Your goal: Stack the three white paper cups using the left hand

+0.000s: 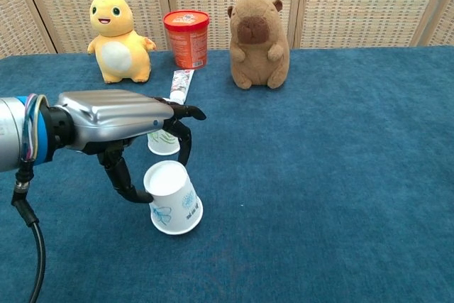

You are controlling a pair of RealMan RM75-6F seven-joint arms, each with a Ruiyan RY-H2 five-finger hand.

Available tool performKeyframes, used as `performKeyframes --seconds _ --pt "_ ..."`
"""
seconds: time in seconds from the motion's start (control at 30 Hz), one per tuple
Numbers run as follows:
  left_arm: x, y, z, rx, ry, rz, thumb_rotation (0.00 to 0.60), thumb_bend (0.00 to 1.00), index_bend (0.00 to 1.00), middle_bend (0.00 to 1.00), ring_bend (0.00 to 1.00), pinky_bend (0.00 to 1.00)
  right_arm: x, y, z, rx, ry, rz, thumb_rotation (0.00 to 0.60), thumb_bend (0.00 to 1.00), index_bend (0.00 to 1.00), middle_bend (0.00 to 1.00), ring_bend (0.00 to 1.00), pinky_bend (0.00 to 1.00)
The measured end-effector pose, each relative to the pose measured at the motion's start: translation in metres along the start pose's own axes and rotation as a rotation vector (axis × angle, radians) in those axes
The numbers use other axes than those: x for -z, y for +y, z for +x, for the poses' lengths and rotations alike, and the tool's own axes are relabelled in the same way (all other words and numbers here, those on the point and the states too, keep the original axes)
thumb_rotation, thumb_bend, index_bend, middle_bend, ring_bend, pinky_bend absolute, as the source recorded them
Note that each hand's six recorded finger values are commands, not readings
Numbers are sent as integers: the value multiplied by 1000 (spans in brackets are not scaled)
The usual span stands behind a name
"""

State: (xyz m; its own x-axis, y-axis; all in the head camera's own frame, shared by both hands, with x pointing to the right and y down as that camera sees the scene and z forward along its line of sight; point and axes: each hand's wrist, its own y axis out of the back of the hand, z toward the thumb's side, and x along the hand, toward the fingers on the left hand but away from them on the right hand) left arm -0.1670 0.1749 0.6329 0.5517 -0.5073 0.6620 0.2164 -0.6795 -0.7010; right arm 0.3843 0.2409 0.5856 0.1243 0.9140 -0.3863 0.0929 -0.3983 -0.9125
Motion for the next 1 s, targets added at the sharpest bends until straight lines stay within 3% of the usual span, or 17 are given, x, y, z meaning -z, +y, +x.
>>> performKeyframes --seconds 0.5,0.7,1.0 --pt "61 61 -18 -151 142 18 600 242 446 0 0 0 -4 -2 0 -6 12 8 600 0 0 0 0 0" --pt "73 70 -17 -196 163 -8 600 242 446 0 0 0 -4 -3 1 -7 11 6 600 0 0 0 0 0" --pt "91 70 3 -192 219 -19 600 242 446 0 0 0 -1 -3 -1 -10 1 -2 600 0 0 0 0 0"
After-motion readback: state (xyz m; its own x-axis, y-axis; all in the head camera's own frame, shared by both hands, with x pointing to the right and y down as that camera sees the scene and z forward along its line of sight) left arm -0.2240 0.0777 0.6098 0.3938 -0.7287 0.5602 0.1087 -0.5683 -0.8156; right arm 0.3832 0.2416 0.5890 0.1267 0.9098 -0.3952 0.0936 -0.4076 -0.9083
